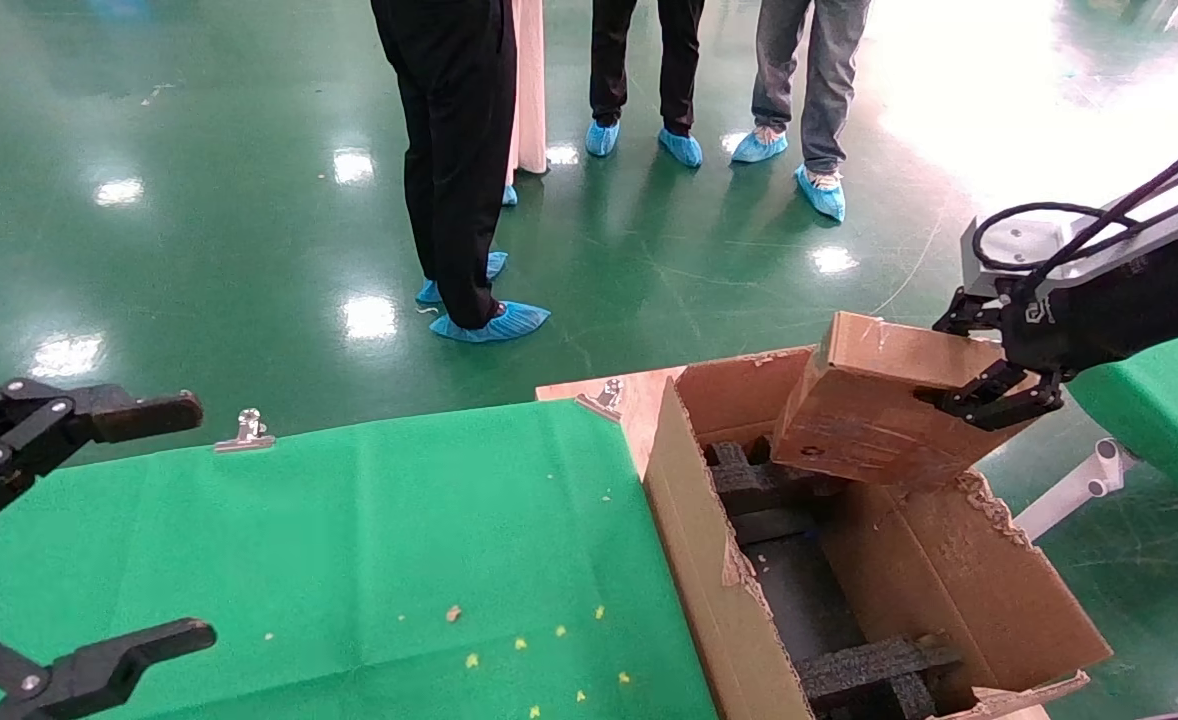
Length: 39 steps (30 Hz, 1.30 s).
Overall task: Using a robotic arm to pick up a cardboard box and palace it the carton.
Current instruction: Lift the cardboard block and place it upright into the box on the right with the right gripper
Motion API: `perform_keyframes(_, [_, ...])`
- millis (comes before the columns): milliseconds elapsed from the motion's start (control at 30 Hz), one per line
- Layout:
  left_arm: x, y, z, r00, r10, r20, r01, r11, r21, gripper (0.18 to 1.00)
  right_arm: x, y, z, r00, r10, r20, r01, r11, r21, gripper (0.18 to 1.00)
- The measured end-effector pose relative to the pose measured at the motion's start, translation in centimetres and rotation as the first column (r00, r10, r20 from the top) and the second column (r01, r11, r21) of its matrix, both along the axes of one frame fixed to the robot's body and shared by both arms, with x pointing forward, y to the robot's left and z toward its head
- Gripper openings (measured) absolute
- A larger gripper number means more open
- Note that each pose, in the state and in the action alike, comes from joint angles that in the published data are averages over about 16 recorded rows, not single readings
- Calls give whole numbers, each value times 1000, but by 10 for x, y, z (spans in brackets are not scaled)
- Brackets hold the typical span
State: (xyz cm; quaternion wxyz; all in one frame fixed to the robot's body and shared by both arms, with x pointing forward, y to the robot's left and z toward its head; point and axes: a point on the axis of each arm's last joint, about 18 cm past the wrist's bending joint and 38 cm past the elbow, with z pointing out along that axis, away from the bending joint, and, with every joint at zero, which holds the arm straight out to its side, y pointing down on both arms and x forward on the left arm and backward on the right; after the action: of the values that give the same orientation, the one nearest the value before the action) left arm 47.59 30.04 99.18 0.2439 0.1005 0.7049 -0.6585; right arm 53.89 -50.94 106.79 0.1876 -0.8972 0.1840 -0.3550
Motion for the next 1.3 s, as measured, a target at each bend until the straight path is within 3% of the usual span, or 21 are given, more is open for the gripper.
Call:
perform_keyframes(167, [0,0,0,1000,0,0,0,1000,0,1000,8,-6,-10,990,-133,-47,137,986,97,337])
perform_keyframes(300, [0,0,0,1000,0,0,0,1000,0,1000,15,-13,-20,957,-271,-105,287,939,192,336])
perform_keyframes(600, [0,0,0,1000,0,0,0,1000,0,1000,24,-26,-39,824,-509,-248,566,746,349,334])
perform_keyframes(767, [0,0,0,1000,0,0,0,1000,0,1000,25,-30,-49,752,-574,-325,659,640,395,332])
perform_keyframes(900, [0,0,0,1000,0,0,0,1000,0,1000,26,-31,-59,708,-601,-371,706,580,407,330])
perform_keyframes(1067, [0,0,0,1000,0,0,0,1000,0,1000,27,-31,-69,674,-621,-400,738,542,402,328])
perform_keyframes(1300, [0,0,0,1000,0,0,0,1000,0,1000,31,-31,-78,662,-647,-380,749,540,385,327])
